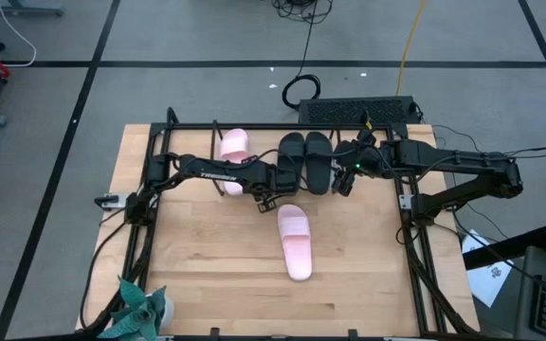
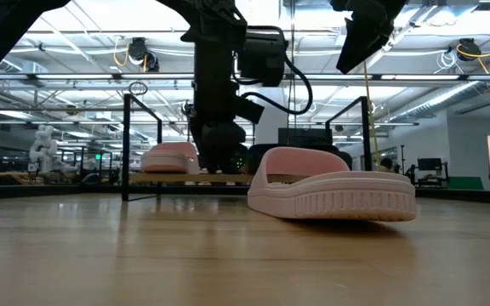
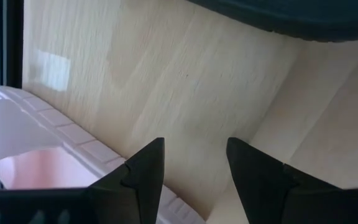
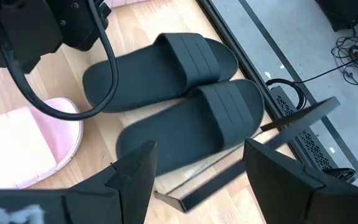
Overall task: Pick and place slides into the shelf
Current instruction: Put the left pink slide on the shelf
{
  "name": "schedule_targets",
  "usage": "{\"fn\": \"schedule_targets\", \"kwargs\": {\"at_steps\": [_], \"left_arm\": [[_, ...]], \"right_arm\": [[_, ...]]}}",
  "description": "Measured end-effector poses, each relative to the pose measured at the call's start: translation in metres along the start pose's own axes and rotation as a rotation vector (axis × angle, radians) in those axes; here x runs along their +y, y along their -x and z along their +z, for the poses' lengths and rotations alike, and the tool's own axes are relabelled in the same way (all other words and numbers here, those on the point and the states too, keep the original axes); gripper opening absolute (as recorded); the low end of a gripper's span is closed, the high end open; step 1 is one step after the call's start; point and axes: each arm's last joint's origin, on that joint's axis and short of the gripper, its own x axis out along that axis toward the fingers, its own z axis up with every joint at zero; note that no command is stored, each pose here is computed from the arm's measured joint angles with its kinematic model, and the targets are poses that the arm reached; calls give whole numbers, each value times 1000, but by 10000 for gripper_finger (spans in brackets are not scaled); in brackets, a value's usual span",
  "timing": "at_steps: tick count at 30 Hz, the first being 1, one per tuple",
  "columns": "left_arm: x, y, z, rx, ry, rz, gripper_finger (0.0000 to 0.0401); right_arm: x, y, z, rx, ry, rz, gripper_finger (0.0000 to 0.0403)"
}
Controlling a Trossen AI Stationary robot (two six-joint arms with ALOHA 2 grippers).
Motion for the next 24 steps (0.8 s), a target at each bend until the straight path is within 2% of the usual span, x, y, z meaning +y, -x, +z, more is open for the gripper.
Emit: {"fn": "schedule_targets", "kwargs": {"at_steps": [5,11,19,24], "left_arm": [[1,0,-4,38,-13,1,181],[1,3,-2,48,24,-23,181],[1,21,9,4,55,-126,182],[4,21,1,70,42,-55,182]], "right_arm": [[0,0,0,0,0,0,231],[0,0,0,-1,0,-1,231],[0,0,0,-4,-1,-1,231],[0,0,0,-4,-2,0,231]]}}
